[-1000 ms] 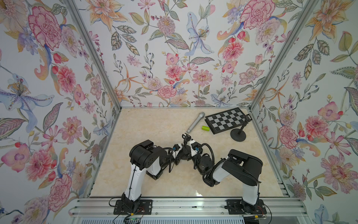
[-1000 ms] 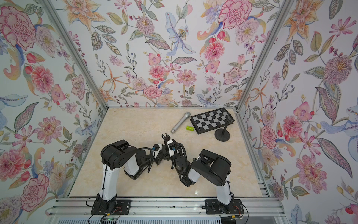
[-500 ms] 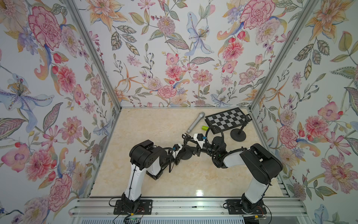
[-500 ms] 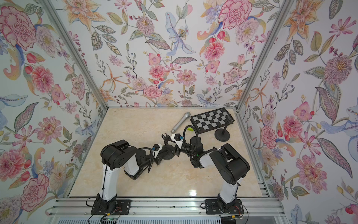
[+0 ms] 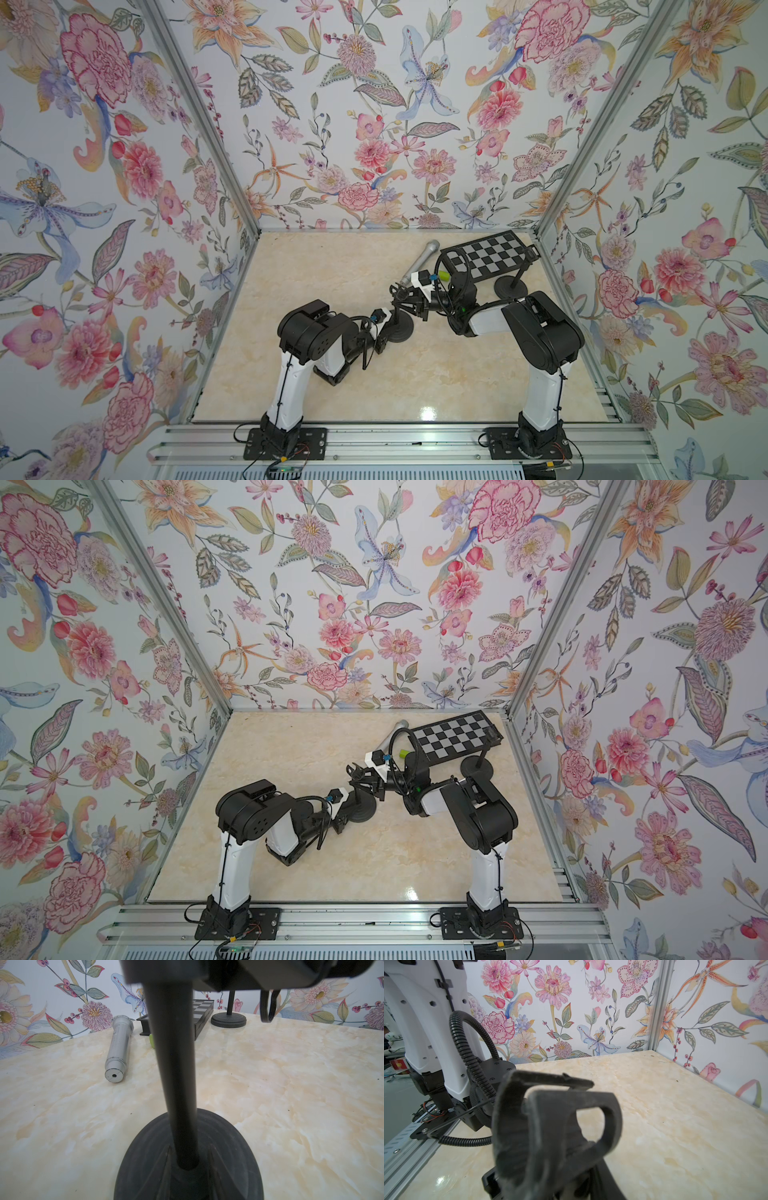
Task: Assemble a microphone stand
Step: Screw the microphone stand pole into the microphone stand base.
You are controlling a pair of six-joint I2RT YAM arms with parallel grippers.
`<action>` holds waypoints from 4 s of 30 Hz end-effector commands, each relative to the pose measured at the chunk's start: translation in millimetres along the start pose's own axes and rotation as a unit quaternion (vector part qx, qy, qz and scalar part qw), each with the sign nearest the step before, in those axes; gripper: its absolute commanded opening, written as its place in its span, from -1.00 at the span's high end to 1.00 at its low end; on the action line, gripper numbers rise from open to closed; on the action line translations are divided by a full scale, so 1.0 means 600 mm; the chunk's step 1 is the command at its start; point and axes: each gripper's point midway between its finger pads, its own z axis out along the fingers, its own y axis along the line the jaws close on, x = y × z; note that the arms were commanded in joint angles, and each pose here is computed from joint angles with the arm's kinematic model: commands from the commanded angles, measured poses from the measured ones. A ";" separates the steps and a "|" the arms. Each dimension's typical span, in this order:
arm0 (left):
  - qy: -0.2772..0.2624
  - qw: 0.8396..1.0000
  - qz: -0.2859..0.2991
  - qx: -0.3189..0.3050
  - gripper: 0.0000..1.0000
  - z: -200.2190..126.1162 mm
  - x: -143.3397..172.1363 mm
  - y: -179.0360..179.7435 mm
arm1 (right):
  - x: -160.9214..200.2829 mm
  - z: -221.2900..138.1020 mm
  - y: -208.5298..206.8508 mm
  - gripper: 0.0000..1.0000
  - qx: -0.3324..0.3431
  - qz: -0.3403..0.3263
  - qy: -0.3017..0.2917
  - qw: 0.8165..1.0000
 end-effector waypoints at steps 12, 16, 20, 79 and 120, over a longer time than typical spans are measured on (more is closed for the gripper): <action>-0.024 0.999 0.007 -0.030 0.40 -0.023 0.017 0.009 | 0.067 -0.071 -0.026 1.00 0.559 0.020 -0.050 0.827; -0.025 0.999 0.006 -0.034 0.39 -0.024 0.015 0.012 | 0.080 -0.039 -0.006 1.00 0.538 0.017 -0.040 0.842; -0.025 0.999 0.007 -0.029 0.38 -0.022 0.016 0.010 | 0.065 -0.022 0.006 0.90 0.465 -0.002 -0.028 0.885; -0.025 0.999 0.005 -0.033 0.38 -0.025 0.014 0.011 | 0.043 -0.014 0.026 1.00 0.467 0.018 -0.054 0.882; -0.019 0.998 0.002 -0.055 0.39 -0.026 0.023 0.029 | 0.002 -0.014 -0.023 1.00 0.139 0.015 -0.033 0.990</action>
